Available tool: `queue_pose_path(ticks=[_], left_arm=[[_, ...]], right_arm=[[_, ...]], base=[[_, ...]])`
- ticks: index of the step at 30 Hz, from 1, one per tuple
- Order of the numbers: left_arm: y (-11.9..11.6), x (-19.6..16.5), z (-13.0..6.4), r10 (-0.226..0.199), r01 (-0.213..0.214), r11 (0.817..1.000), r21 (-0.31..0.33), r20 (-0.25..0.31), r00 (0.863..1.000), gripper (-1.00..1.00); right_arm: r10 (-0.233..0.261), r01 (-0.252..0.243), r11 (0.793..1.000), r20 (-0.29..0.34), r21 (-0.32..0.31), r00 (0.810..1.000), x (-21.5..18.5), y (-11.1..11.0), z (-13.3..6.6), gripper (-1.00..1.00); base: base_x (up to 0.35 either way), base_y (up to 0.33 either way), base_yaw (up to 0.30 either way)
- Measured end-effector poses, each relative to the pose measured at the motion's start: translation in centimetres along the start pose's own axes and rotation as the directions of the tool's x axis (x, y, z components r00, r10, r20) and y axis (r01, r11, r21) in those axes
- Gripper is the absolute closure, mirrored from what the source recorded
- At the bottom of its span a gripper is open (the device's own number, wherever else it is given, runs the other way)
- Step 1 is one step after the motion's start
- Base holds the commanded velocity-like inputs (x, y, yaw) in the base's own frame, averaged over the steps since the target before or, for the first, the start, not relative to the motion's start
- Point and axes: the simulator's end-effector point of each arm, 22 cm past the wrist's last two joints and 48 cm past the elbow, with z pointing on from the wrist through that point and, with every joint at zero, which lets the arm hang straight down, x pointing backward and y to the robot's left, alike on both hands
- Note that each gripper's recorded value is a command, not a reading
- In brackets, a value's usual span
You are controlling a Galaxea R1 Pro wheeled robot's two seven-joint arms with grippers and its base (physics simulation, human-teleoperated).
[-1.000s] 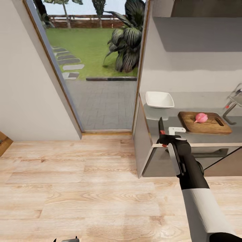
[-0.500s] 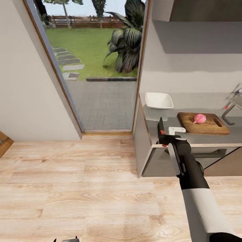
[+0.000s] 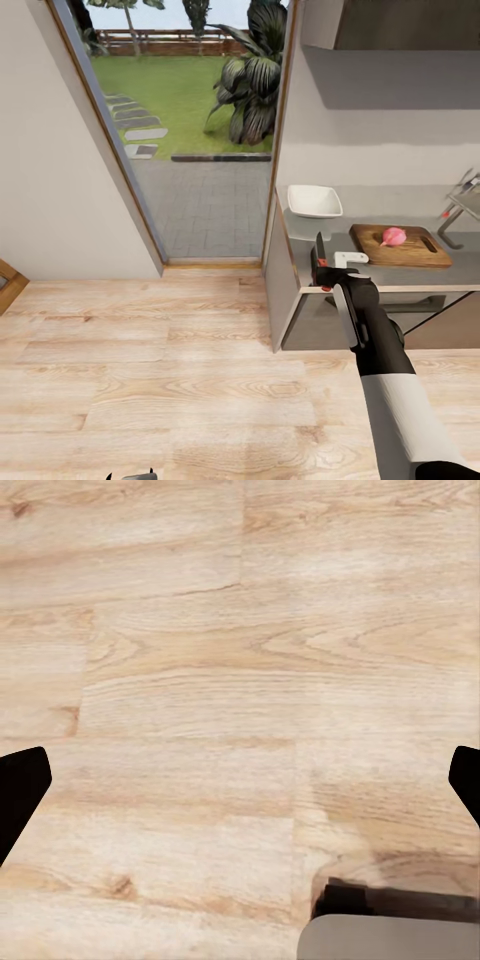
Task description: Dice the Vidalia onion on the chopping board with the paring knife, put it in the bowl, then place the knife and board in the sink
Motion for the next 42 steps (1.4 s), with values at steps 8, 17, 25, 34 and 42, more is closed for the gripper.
queue_pose_path(ticks=[8,17,25,34,42], left_arm=[[0.2,-0.1,-0.6,0.0,0.0,1.0,0.0,0.0,1.0,-1.0],[0.3,-0.1,-1.2,0.0,0.0,1.0,0.001,-0.001,1.0,-1.0],[0.3,-0.1,-1.2,0.0,0.0,1.0,0.0,-0.001,1.0,-1.0],[0.3,-0.1,-1.2,0.0,0.0,1.0,0.0,-0.001,1.0,-1.0],[0.3,0.0,-1.2,0.001,-0.001,1.0,0.0,-0.003,1.0,-1.0]], right_arm=[[0.0,0.0,1.0,-0.001,0.0,1.0,-0.2,-0.1,-0.6,1.0],[0.0,0.0,1.0,-0.001,0.0,1.0,-0.3,-0.2,-1.2,1.0],[0.0,0.0,1.0,-0.001,0.0,1.0,-0.3,-0.2,-1.2,1.0],[0.0,0.0,1.0,-0.001,0.0,1.0,-0.3,-0.2,-1.2,1.0],[0.0,0.0,1.0,-0.003,0.0,1.0,-0.2,-0.2,-1.1,1.0]], base=[[0.0,0.0,0.0],[0.0,0.0,0.0],[0.0,0.0,0.0],[0.0,0.0,0.059],[0.0,0.0,0.149]])
